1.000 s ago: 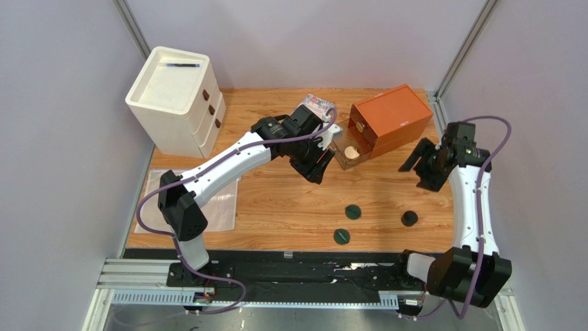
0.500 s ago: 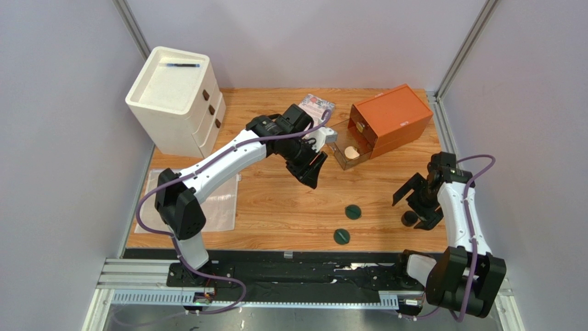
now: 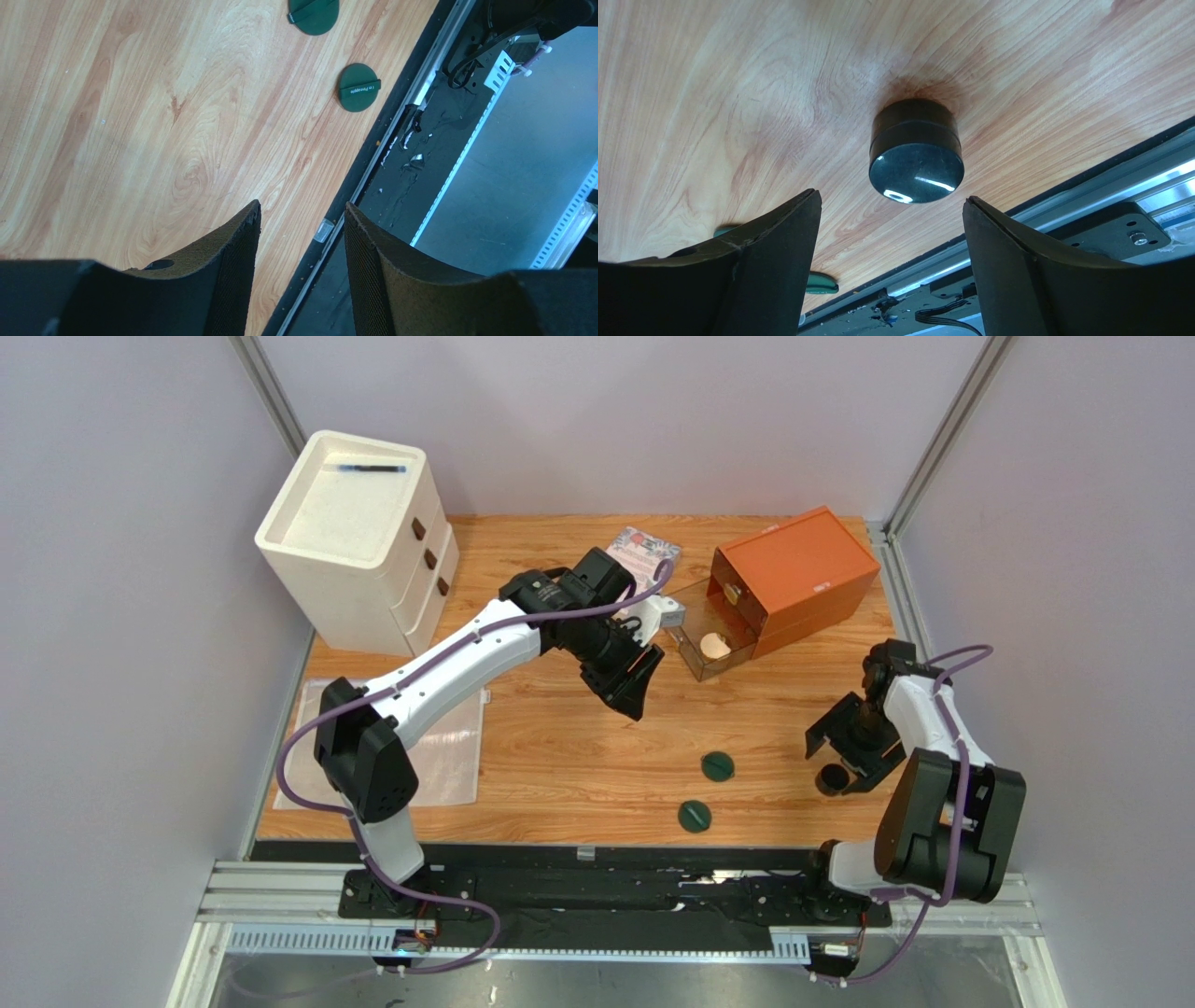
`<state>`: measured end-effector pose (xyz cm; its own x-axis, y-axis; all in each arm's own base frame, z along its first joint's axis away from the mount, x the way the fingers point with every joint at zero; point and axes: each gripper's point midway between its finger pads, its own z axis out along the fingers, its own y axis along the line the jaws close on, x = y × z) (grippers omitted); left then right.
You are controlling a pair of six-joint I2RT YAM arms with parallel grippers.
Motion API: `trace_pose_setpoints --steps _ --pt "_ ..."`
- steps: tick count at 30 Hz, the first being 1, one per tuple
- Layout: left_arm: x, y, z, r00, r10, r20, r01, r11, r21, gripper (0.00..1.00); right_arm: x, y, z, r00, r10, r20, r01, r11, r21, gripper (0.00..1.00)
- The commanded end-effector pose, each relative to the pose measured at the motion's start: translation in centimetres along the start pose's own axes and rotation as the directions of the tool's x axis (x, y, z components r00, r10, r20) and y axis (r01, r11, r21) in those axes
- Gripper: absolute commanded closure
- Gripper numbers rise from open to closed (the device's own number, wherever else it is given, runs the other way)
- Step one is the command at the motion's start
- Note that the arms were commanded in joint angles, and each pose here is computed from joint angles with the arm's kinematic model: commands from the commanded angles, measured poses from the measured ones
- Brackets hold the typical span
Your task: Organize the makeup
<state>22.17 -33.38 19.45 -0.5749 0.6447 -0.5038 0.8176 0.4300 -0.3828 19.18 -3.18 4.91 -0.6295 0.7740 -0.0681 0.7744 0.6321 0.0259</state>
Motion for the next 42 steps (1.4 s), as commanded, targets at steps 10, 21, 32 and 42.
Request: trace_pose_setpoints --steps 10,21,32,42 --pt "-0.5 0.3 -0.7 0.999 0.03 0.019 -0.03 1.0 -0.008 0.47 -1.4 -0.4 2.1 0.999 0.032 -0.002 -0.032 0.999 0.008 0.54" --pt "0.0 0.5 -0.9 1.0 0.026 0.008 -0.026 0.999 -0.021 0.47 -3.2 0.5 1.2 0.998 0.032 0.054 -0.03 0.999 -0.034 1.0" --pt "0.1 0.6 -0.8 1.0 0.016 0.007 -0.016 1.0 -0.015 0.48 -6.9 6.7 -8.6 0.95 -0.12 0.289 0.164 0.977 -0.134 1.0" --pt "1.0 0.7 -0.4 1.0 0.005 -0.013 -0.005 1.0 -0.006 0.48 -5.6 17.3 -15.2 0.826 -0.348 0.443 0.452 0.879 -0.152 1.0"
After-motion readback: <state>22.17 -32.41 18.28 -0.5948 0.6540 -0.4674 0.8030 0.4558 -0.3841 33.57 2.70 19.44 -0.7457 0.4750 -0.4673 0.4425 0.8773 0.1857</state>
